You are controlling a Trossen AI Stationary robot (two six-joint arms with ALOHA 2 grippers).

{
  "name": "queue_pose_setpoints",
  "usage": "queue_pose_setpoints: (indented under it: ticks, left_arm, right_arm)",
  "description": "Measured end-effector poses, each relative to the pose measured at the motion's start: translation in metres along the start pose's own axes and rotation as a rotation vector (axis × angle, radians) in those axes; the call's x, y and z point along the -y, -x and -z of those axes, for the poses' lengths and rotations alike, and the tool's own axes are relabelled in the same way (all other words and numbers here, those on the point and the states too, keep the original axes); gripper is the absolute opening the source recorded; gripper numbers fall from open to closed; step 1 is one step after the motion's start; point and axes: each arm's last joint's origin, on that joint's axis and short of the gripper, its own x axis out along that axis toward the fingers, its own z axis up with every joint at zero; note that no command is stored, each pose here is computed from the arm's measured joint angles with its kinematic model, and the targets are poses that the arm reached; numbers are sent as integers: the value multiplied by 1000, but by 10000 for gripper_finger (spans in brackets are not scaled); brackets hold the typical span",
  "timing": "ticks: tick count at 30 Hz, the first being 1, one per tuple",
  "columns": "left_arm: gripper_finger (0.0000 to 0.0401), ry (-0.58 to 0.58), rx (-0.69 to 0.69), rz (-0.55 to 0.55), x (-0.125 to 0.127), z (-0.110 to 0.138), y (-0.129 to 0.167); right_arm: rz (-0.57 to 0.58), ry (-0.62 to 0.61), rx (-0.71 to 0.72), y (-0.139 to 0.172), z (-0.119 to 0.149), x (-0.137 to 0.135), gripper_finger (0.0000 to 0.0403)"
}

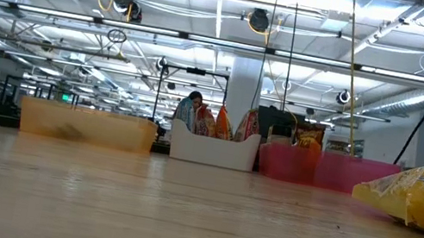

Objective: Pick & Place Food Item
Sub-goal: Put the yellow noodle pack into the white bin

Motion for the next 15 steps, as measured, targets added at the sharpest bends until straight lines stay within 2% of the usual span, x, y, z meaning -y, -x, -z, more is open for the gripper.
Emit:
queue_pose_setpoints:
  ticks: [4,7,12,15]
  left_arm:
    - [134,53,-57,1,-4,14,-18]
    - [134,71,-92,56,-6,18,-22]
    - [134,76,-98,105,-9,16,-19]
    - [134,76,-78,114,-12,9,-12]
  right_arm:
    - [1,-63,-192,-12,4,-18,210]
    - [-9,-152,-330,-18,16,-26,210]
    - [88,-307,-542,-16,44,-32,210]
    - [154,-367,-576,-12,67,-37,210]
